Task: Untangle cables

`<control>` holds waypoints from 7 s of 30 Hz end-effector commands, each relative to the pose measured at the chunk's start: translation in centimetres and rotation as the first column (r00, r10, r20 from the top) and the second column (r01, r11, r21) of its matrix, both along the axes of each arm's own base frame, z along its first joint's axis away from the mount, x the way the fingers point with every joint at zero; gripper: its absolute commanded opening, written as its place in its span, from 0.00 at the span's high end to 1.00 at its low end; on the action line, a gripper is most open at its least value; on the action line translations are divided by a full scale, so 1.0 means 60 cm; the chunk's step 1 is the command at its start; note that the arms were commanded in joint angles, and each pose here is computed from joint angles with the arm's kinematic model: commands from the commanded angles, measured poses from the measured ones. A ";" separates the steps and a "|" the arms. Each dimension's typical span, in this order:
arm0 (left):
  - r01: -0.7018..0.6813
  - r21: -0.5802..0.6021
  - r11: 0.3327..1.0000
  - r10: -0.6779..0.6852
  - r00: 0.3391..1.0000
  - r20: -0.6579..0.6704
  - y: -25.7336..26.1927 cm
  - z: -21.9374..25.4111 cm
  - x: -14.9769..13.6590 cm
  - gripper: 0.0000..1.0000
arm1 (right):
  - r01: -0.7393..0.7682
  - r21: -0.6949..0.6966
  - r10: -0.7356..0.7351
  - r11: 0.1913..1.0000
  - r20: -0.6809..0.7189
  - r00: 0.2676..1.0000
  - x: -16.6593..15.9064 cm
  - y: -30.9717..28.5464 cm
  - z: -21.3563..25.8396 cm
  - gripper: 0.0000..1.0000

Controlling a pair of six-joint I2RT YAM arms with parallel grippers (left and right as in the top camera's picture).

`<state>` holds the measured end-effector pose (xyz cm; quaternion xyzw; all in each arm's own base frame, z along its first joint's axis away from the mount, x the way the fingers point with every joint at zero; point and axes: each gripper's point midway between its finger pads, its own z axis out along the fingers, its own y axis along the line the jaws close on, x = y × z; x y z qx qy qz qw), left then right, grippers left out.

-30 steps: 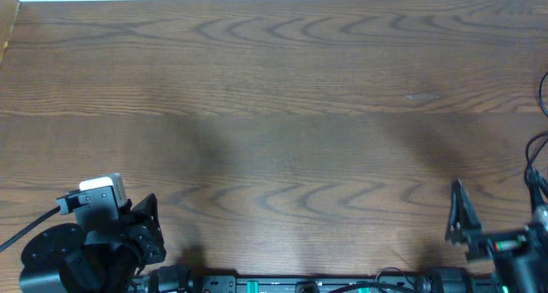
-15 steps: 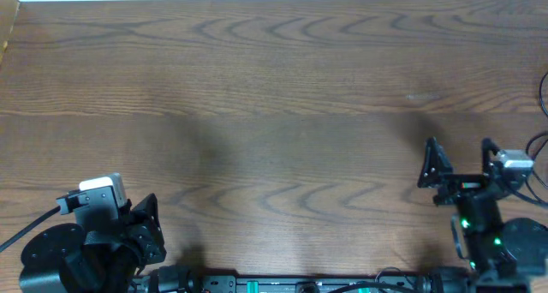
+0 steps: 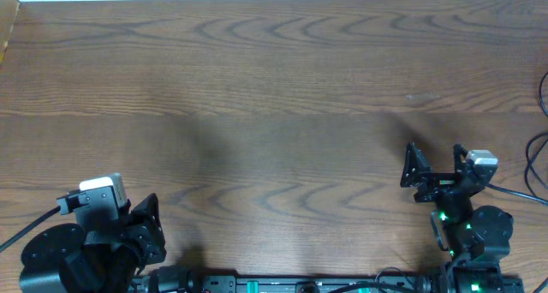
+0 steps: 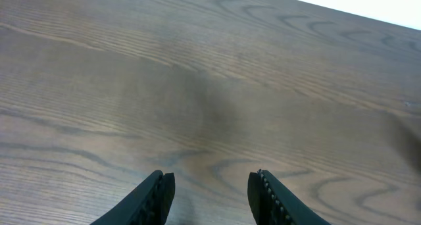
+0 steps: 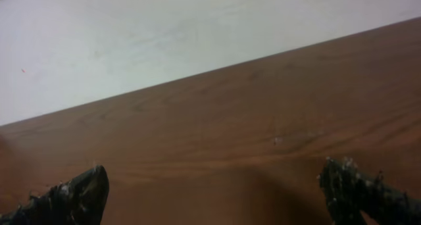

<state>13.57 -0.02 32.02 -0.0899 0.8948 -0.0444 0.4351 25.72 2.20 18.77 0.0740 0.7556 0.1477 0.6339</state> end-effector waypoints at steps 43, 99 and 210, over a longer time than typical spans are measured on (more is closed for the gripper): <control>0.014 0.004 1.000 -0.013 1.000 -0.024 -0.002 -0.008 -0.005 0.58 | 0.146 0.133 -0.096 0.980 -0.322 0.942 -0.030 -0.020 -0.168 0.01; -0.083 -0.008 0.996 0.083 0.975 0.208 0.008 -0.012 -0.067 0.67 | 0.179 0.169 -0.174 0.969 -0.048 0.984 -0.032 -0.051 -0.064 0.01; 0.106 0.192 0.976 -0.189 0.851 0.491 -0.018 -0.300 0.180 0.01 | 0.098 -0.444 -0.101 0.891 0.017 0.995 -0.032 -0.060 -0.065 0.01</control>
